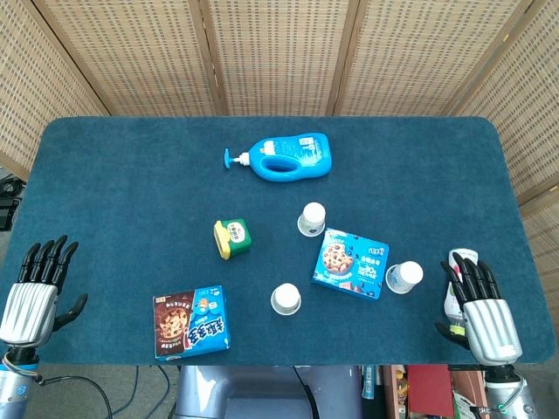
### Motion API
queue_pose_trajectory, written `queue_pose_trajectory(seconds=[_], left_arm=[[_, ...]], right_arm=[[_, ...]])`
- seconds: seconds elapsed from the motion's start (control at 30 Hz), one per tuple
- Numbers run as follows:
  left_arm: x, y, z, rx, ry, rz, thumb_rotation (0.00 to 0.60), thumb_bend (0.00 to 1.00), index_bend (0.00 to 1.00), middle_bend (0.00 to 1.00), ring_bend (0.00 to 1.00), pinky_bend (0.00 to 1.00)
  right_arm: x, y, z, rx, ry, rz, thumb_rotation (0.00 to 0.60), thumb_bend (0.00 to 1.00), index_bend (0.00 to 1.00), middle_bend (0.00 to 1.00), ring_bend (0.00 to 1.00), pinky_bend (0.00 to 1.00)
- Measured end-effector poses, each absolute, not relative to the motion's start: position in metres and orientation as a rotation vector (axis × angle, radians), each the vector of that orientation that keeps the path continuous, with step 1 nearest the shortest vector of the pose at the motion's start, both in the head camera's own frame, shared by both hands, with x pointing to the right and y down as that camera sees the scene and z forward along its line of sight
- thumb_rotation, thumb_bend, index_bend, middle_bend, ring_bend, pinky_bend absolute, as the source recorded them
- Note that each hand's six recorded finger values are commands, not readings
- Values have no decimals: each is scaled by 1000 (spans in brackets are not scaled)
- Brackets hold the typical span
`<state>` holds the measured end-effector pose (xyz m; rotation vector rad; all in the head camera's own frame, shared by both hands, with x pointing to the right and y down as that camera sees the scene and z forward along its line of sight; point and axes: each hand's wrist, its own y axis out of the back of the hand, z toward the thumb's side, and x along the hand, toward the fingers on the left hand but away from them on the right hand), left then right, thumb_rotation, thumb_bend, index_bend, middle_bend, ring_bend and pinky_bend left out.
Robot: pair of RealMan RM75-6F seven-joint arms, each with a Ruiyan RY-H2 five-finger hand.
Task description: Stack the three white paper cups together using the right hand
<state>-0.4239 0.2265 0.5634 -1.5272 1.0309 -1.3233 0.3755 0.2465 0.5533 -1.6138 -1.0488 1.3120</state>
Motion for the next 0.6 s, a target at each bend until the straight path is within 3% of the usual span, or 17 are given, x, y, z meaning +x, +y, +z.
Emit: queue_pose_trajectory(seconds=[0.6], left_arm=[[-424,226,562,-1529,1043,-1319,600,316,0,0,0,0]], right_arm=[[374,245,554,-1622,-1054,1305,600,99,0,0,0,0]])
